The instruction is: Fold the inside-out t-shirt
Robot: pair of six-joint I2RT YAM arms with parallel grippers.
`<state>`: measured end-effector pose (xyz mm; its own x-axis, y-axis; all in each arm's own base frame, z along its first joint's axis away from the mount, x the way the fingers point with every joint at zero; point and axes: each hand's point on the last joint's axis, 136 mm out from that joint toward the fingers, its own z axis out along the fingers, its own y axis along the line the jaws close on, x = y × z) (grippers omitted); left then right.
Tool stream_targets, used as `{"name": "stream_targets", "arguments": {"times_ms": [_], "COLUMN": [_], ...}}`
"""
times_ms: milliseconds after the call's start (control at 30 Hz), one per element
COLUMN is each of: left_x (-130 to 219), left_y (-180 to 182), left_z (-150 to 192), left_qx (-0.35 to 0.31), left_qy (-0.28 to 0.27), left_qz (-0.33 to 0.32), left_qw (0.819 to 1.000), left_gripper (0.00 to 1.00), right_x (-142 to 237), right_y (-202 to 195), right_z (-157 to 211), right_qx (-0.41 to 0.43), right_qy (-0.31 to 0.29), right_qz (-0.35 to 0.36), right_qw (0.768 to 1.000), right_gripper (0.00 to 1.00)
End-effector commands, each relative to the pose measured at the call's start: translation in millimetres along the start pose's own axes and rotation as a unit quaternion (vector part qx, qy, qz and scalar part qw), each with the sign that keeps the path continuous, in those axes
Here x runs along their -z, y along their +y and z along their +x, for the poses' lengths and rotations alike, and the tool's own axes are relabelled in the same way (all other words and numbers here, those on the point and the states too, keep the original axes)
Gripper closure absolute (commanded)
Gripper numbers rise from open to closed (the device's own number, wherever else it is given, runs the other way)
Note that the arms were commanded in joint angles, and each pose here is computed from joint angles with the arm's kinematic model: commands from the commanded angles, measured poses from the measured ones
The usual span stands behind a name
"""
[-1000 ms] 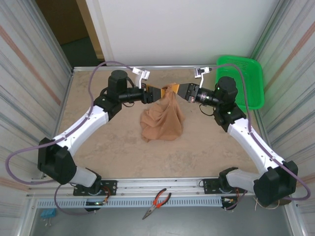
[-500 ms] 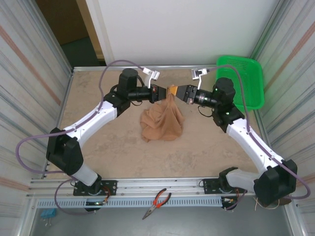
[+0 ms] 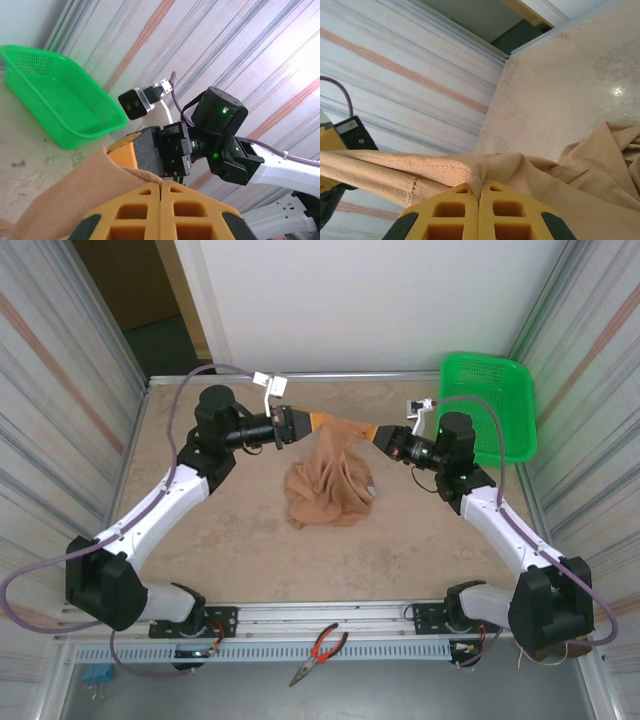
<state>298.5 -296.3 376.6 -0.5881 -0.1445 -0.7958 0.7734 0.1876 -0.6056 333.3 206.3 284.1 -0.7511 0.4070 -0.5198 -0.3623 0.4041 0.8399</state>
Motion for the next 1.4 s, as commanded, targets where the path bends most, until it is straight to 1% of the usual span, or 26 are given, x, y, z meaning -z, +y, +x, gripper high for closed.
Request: {"name": "stream_targets", "arguments": {"times_ms": [0, 33, 67, 133, 167, 267, 333, 500, 633, 667, 700, 733, 767, 800, 833, 900, 933, 967, 1000, 1100, 1233, 1300, 1367], "left_x": [7.9, 8.2, 8.4, 8.2, 8.0, 6.0, 5.6, 5.4, 6.4, 6.9, 7.6, 8.1, 8.3, 8.5, 9.5, 15.5, 19.7, 25.5, 30.3, 41.4, 45.5, 40.3, 30.6], "left_y": [-15.3, -13.6, -12.0, -6.9, -5.3, -4.9, -5.1, -11.3, -21.2, -23.9, -26.3, -27.6, -28.9, -28.6, -26.7, -17.5, -10.6, -3.6, 3.7, 28.7, 60.1, 67.4, 69.9], "left_z": [-12.9, -11.2, -9.3, -6.4, -5.4, -5.0, -6.3, -16.4, -28.0, -30.7, -34.4, -37.2, -41.1, -43.7, -46.3, -47.8, -46.4, -44.2, -38.0, -9.1, 41.4, 60.6, 71.8], "left_qx": [-0.017, -0.019, -0.021, -0.022, -0.020, -0.017, -0.017, -0.019, -0.020, -0.021, -0.021, -0.022, -0.022, -0.020, -0.019, -0.017, -0.017, -0.021, -0.025, -0.031, -0.045, -0.058, -0.080], "left_qy": [-0.019, -0.016, -0.012, -0.008, -0.006, -0.002, -0.003, -0.012, -0.024, -0.027, -0.031, -0.035, -0.039, -0.041, -0.042, -0.047, -0.051, -0.057, -0.056, -0.038, -0.005, 0.010, 0.022], "left_qz": [0.032, 0.031, 0.029, 0.023, 0.024, 0.030, 0.032, 0.034, 0.043, 0.045, 0.044, 0.043, 0.040, 0.035, 0.026, -0.007, -0.030, -0.056, -0.081, -0.148, -0.224, -0.242, -0.259], "left_qw": [0.999, 0.999, 0.999, 0.999, 1.000, 0.999, 0.999, 0.999, 0.999, 0.998, 0.998, 0.998, 0.998, 0.998, 0.999, 0.999, 0.998, 0.997, 0.995, 0.988, 0.974, 0.969, 0.962], "left_gripper": [1.00, 1.00, 1.00, 1.00, 1.00, 1.00, 1.00, 1.00, 1.00, 1.00, 1.00, 1.00, 1.00, 1.00, 0.98, 0.59, 0.48, 0.40, 0.35, 0.30, 0.26, 0.25, 0.25], "right_x": [2.7, 6.4, 10.9, 21.0, 24.2, 27.1, 20.8, -14.5, -48.5, -55.5, -62.1, -65.8, -67.6, -67.5, -64.3, -48.6, -39.4, -28.3, -15.8, 14.4, 39.4, 46.7, 52.4], "right_y": [-2.9, 1.1, 6.2, 15.4, 17.9, 27.0, 32.5, 53.1, 52.1, 50.1, 48.3, 48.4, 51.1, 54.7, 58.9, 78.5, 87.5, 99.7, 114.4, 153.8, 195.1, 209.3, 221.5], "right_z": [-7.2, -8.0, -9.6, -11.4, -12.1, -9.7, -4.7, 16.2, 23.9, 21.7, 20.9, 16.7, 9.6, 2.0, -7.2, -31.5, -42.3, -53.9, -65.1, -88.4, -104.3, -109.3, -112.2], "right_qx": [0.003, 0.012, 0.022, 0.046, 0.055, 0.075, 0.085, 0.125, 0.138, 0.138, 0.136, 0.134, 0.132, 0.132, 0.132, 0.148, 0.152, 0.156, 0.161, 0.179, 0.198, 0.204, 0.211], "right_qy": [-0.014, -0.018, -0.023, -0.030, -0.032, -0.024, -0.011, 0.033, 0.053, 0.054, 0.059, 0.058, 0.054, 0.047, 0.034, -0.011, -0.030, -0.049, -0.069, -0.116, -0.152, -0.162, -0.170], "right_qz": [0.017, 0.023, 0.027, 0.044, 0.051, 0.052, 0.045, 0.019, 0.026, 0.029, 0.028, 0.028, 0.026, 0.024, 0.025, 0.024, 0.026, 0.026, 0.020, 0.010, -0.011, -0.021, -0.029], "right_qw": [1.000, 1.000, 0.999, 0.998, 0.997, 0.996, 0.995, 0.991, 0.989, 0.989, 0.988, 0.989, 0.989, 0.990, 0.990, 0.989, 0.988, 0.986, 0.984, 0.977, 0.968, 0.965, 0.962], "right_gripper": [0.72, 0.60, 0.52, 0.40, 0.37, 0.32, 0.29, 0.23, 0.22, 0.25, 0.39, 0.57, 0.87, 1.00, 1.00, 1.00, 1.00, 1.00, 1.00, 1.00, 1.00, 1.00, 1.00]}}
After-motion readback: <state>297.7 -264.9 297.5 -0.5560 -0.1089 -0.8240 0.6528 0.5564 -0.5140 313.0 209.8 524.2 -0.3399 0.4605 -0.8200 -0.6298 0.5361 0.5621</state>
